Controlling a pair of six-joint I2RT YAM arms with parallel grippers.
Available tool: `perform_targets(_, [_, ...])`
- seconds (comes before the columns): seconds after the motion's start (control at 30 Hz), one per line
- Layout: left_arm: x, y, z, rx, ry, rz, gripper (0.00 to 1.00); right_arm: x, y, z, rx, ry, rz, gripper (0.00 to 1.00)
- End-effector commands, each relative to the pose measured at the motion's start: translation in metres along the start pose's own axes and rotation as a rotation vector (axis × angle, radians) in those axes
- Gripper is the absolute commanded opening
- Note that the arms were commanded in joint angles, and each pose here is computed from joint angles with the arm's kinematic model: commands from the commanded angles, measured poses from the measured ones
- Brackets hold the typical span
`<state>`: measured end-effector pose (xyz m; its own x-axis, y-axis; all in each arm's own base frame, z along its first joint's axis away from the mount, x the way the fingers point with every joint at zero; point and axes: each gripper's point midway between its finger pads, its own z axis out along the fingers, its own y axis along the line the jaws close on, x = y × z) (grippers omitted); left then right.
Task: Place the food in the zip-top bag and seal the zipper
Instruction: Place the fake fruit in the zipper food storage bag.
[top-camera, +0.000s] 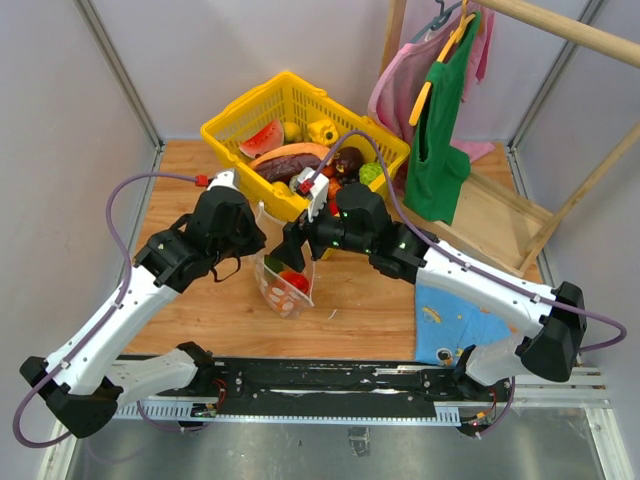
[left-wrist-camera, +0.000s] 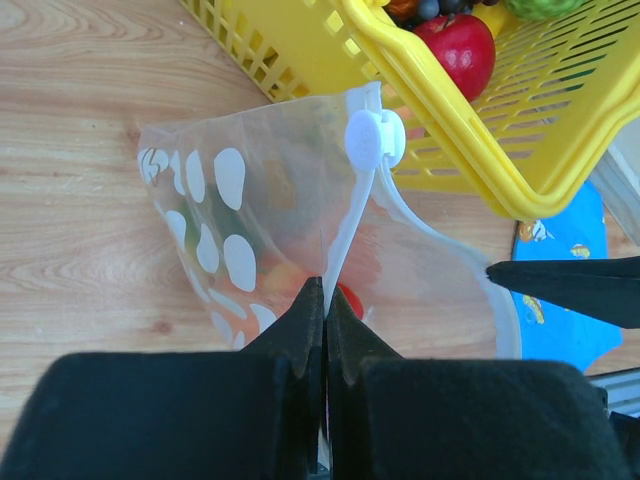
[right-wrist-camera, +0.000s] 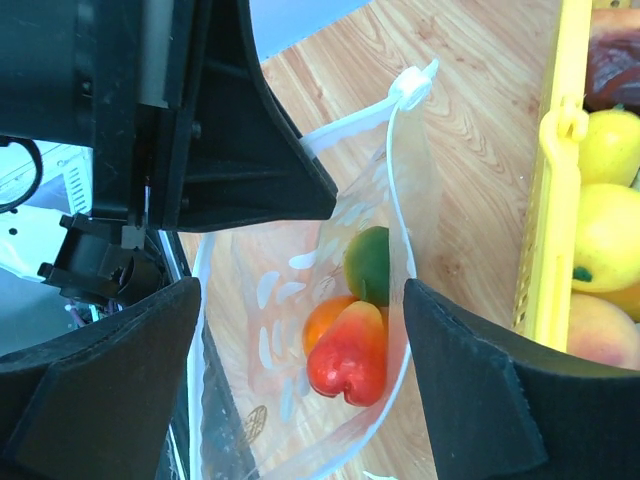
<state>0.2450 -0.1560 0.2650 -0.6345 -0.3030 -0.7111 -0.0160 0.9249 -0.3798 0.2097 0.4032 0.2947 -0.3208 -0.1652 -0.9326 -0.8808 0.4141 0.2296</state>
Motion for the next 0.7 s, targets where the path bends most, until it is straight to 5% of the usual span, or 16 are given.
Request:
perform_targets(0.0, [-0.008,0.003,-0.005,-0.001,-0.04,-0.009,0.0,-0.014,0.001,-0.011,-0.004,0.018,-0.087,0.83])
perform_targets(0.33, [-0.019,0.01,-0.017,-0.02,-0.095,0.025,0.0,-0.043,-0.034,-0.033,0.143,0.047,-0.174,0.81])
perform_targets(0.67, [-0.01,0.027,-0.011,-0.111,-0.057,0.054,0.0,-0.039,-0.118,-0.037,0.391,0.244,-0.136,0.78])
